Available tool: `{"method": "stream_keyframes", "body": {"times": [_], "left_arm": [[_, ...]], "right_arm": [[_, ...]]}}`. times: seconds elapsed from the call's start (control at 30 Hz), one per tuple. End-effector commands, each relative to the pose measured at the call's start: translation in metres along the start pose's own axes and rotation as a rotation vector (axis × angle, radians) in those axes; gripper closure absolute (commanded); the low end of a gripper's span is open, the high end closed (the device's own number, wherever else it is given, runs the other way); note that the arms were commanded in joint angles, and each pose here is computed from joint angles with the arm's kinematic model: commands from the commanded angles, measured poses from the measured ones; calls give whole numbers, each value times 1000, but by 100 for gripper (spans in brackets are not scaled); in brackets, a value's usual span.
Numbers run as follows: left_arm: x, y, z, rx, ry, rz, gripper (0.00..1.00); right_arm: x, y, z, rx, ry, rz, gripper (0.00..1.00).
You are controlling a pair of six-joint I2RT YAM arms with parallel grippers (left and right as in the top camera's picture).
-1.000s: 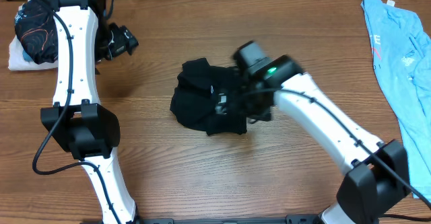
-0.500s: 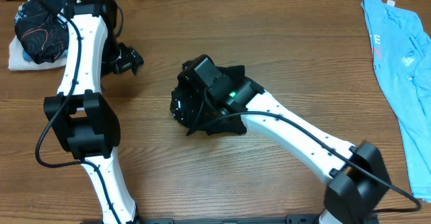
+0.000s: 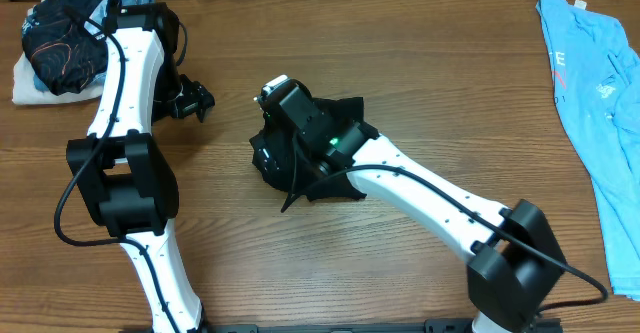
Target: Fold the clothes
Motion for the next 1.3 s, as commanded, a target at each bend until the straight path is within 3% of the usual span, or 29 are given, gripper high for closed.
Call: {"method": "stream_keyframes", "body": {"times": [0.0,0.33,0.37,0.43,0.47,0.6,0.77,0.87,1.27], "left_arm": [[5,1,-2,-20,-1,-38,0],[4,1,-4,-28,-2,-32,0],[4,1,-4,-28,-2,-32,0],[4,1,-4,-29,-2,-32,0],[4,1,-4,-29,-2,-32,0],[4,1,-4,-29,-2,-32,0],[5,1,-4,-30,-2,-35,0],[5,1,-4,-32,-2,-39,0],[5,1,-3,-30,-1,-41,0]], "right_arm": [[6,16,1,15,-89,-14,0],[23,25,7,30,-124,-50,2],[23,28,8,35,-125,-49,5],[22,33,11,50,-125,-45,30],[22,35,12,56,-124,-43,38],[20,40,15,69,-123,-9,52],[9,39,14,50,-93,134,85],[6,39,16,69,-75,147,93],[-16,-6,2,160,103,358,96]]}}
Point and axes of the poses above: each gripper's point midway between its finger pads, its own y axis out along the fingers, its own x axis along the line the jaws close on, z = x × y, the point moved 10 cm from there along -y, back along the fingers, and after that the axes turned 1 degree about y, right-handed, at the moved point
